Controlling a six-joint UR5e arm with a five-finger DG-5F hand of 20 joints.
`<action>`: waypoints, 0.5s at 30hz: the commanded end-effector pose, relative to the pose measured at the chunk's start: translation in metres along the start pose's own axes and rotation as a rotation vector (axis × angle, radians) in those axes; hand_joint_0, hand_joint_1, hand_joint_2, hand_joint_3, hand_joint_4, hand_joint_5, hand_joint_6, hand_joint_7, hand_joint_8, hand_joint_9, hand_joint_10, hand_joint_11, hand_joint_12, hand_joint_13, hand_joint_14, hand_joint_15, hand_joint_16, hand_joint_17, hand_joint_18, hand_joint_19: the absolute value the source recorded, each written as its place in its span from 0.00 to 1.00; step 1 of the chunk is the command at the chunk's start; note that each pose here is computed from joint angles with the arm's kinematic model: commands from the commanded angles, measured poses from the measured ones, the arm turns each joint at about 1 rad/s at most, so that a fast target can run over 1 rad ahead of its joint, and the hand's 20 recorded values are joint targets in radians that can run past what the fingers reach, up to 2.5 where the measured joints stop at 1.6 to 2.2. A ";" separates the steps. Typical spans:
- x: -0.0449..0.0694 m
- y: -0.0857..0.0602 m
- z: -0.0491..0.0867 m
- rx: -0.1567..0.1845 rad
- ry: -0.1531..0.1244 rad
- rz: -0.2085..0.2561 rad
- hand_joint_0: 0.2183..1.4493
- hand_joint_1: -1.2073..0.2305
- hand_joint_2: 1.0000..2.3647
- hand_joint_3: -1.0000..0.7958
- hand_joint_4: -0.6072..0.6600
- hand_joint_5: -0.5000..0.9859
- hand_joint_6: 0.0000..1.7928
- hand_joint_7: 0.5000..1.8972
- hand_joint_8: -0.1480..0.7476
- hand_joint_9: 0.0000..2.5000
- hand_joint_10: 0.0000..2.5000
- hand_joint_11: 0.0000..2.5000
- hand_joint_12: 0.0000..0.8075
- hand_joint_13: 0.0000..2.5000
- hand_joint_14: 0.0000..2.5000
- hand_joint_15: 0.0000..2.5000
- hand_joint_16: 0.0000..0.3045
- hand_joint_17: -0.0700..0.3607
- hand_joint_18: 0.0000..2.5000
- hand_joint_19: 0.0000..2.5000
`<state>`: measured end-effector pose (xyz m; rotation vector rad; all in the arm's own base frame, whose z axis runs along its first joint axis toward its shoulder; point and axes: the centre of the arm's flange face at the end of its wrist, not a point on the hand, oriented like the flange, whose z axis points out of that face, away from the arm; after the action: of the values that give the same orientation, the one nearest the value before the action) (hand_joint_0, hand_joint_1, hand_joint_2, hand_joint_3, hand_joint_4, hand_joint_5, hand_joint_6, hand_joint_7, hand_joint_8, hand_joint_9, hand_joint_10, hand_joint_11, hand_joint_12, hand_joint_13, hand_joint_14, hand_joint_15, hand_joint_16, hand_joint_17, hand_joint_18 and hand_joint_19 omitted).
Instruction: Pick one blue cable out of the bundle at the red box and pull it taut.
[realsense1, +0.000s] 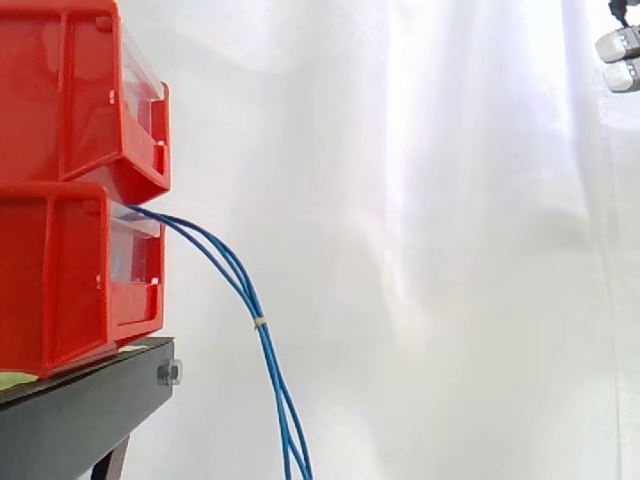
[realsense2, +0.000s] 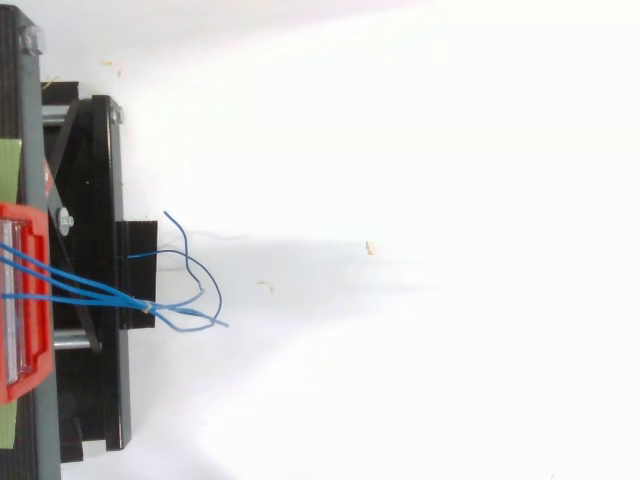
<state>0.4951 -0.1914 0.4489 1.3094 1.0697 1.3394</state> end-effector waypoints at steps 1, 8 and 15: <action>0.000 -0.001 -0.001 0.010 -0.002 0.001 0.16 0.48 0.00 0.28 0.62 0.15 0.28 0.09 0.44 0.00 0.00 0.00 0.45 0.00 0.00 0.04 0.21 0.50 0.00 0.06; 0.000 -0.003 -0.002 0.024 -0.003 0.004 0.17 0.48 0.00 0.28 0.62 0.15 0.28 0.10 0.44 0.00 0.00 0.00 0.45 0.00 0.00 0.04 0.20 0.49 0.00 0.06; 0.003 -0.005 -0.003 0.039 0.002 -0.001 0.17 0.48 0.00 0.28 0.63 0.16 0.28 0.10 0.44 0.00 0.00 0.00 0.45 0.00 0.00 0.04 0.21 0.49 0.00 0.06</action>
<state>0.4932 -0.1895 0.4460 1.3324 1.0895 1.3303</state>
